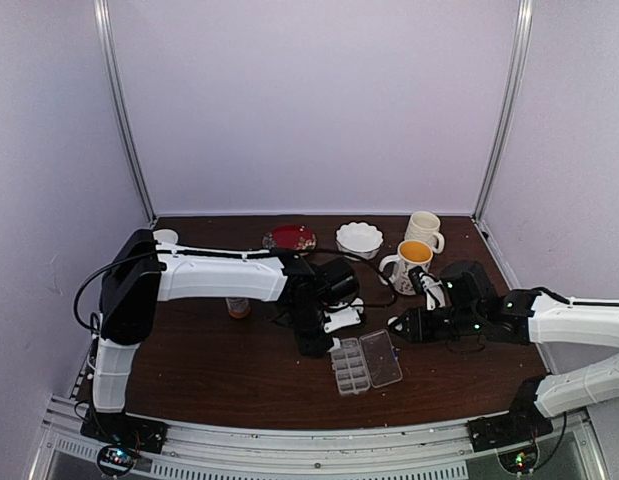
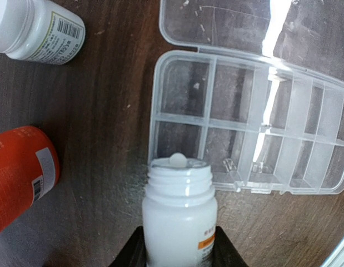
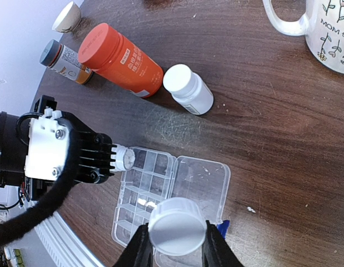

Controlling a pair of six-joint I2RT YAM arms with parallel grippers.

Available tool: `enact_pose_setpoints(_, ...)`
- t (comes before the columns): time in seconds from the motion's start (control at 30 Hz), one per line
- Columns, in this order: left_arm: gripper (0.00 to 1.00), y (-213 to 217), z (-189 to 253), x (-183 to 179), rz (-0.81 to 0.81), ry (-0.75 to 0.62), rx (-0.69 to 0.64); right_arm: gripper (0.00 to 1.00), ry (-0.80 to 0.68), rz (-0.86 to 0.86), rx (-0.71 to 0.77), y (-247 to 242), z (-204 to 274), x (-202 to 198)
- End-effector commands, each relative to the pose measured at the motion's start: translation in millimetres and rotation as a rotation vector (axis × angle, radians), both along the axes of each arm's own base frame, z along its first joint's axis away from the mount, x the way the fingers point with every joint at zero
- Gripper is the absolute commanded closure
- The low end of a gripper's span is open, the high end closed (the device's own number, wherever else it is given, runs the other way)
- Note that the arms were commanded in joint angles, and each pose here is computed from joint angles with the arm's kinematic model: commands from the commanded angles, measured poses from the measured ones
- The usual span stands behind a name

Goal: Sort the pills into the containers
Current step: Pour the pill into the compartment of the pill container.

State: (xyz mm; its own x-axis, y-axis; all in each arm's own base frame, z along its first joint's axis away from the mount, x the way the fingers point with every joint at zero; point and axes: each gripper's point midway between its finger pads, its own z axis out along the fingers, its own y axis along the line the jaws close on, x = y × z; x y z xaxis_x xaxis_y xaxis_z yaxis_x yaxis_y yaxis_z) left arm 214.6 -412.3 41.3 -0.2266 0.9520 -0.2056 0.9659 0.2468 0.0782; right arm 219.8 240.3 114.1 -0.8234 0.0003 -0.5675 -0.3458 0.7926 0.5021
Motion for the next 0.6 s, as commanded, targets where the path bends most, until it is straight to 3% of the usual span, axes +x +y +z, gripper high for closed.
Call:
enact_pose_setpoints(0.0, 0.91, -3, 9, -1, -0.008, -0.009, 0.004, 0.88, -0.016, -0.013, 0.023, -2, 5, 2)
enact_pose_setpoints(0.57, 0.91, -2, 32, -2, -0.007, -0.028, 0.000, 0.88, -0.012, -0.014, 0.025, -2, 3, 1)
